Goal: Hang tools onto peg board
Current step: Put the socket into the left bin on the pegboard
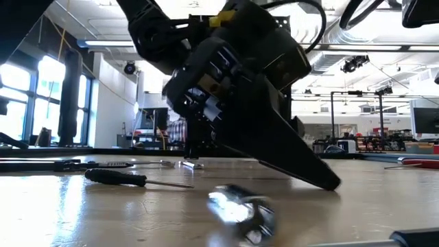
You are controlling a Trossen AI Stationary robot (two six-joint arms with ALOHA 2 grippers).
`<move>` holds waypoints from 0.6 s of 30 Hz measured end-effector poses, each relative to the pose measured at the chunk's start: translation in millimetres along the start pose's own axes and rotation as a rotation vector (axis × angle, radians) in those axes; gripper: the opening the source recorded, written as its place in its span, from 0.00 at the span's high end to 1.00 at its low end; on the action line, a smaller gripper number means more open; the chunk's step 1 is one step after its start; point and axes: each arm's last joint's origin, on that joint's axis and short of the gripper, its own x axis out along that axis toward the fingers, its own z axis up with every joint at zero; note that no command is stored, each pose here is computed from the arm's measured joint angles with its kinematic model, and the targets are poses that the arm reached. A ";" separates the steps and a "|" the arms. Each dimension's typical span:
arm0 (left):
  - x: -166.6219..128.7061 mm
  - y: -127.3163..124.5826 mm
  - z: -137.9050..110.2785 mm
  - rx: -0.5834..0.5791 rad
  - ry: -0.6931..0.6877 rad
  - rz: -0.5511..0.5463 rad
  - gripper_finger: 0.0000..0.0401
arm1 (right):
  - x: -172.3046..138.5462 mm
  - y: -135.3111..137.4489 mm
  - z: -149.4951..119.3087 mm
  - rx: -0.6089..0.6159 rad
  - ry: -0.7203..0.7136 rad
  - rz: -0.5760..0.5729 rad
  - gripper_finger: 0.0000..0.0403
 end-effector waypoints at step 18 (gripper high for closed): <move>-90.1 -6.1 -20.1 -0.128 0.258 0.148 0.53 | 0.0 -0.1 1.5 -0.029 -0.050 -0.014 0.72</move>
